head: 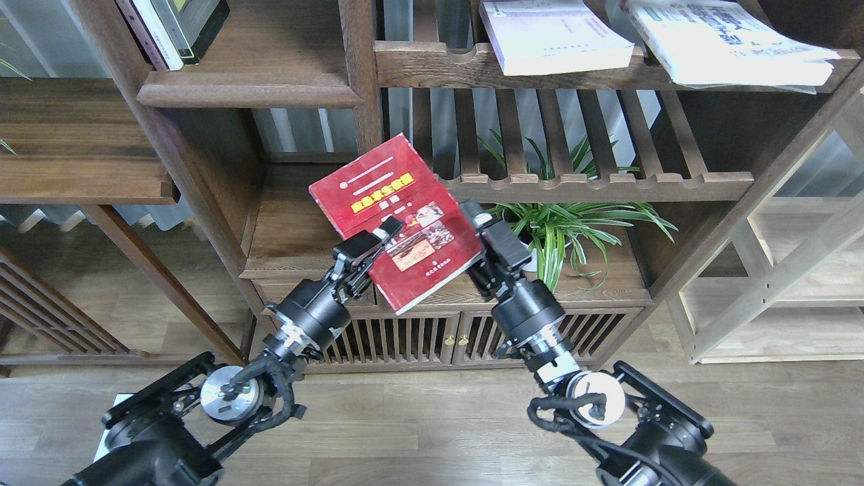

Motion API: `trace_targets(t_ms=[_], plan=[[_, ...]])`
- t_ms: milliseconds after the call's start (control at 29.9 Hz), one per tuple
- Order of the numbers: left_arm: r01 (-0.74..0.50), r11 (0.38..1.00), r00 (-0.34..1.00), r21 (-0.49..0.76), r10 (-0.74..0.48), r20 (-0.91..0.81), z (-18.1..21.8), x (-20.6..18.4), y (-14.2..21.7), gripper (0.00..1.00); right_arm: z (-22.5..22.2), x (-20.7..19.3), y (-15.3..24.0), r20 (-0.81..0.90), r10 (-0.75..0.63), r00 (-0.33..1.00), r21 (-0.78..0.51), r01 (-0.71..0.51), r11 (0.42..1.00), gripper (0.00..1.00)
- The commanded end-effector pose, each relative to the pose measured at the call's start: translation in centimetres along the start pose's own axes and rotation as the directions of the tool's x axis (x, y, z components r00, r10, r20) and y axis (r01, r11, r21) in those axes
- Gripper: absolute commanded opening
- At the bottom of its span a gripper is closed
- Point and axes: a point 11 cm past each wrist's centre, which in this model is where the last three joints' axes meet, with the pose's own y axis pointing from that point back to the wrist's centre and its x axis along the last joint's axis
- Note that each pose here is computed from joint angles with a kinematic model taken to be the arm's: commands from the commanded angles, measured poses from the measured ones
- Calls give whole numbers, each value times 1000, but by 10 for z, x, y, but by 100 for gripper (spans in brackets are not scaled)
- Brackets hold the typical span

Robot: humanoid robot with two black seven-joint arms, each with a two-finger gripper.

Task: Organize books on shelf
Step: 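Release the right gripper and lift the book up with the left gripper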

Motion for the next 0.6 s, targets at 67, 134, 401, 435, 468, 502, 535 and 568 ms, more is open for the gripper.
trace_targets(t_ms=[67,134,401,435,468,502,535,568], plan=[[1,1000,1000,6,-1,24,9,-8,26,2,-18,-7,-7,-12,-22,1000,49,22,999,83],[5,1000,1000,17,-5,25,7,-12,34,2,-18,-8,-8,-14,-26,1000,47,26,999,83],[21,997,975,77,-37,219,27,-39,64,2,-25,-9,-21,-44,-28,999,44,30,999,84],[13,997,963,80,-34,268,35,-42,71,2,-26,-9,-22,-50,-28,998,41,31,999,84],[11,997,953,80,-35,300,40,-45,75,2,-28,-8,-23,-57,-25,998,41,27,999,84],[7,997,937,81,-35,348,49,-50,80,2,-30,-7,-24,-64,-19,998,44,22,999,84],[7,997,926,80,-36,375,54,-54,84,2,-32,-6,-24,-69,-16,997,44,20,999,84],[10,997,915,78,-41,401,58,-59,87,2,-34,-6,-25,-76,-16,997,45,19,999,84]])
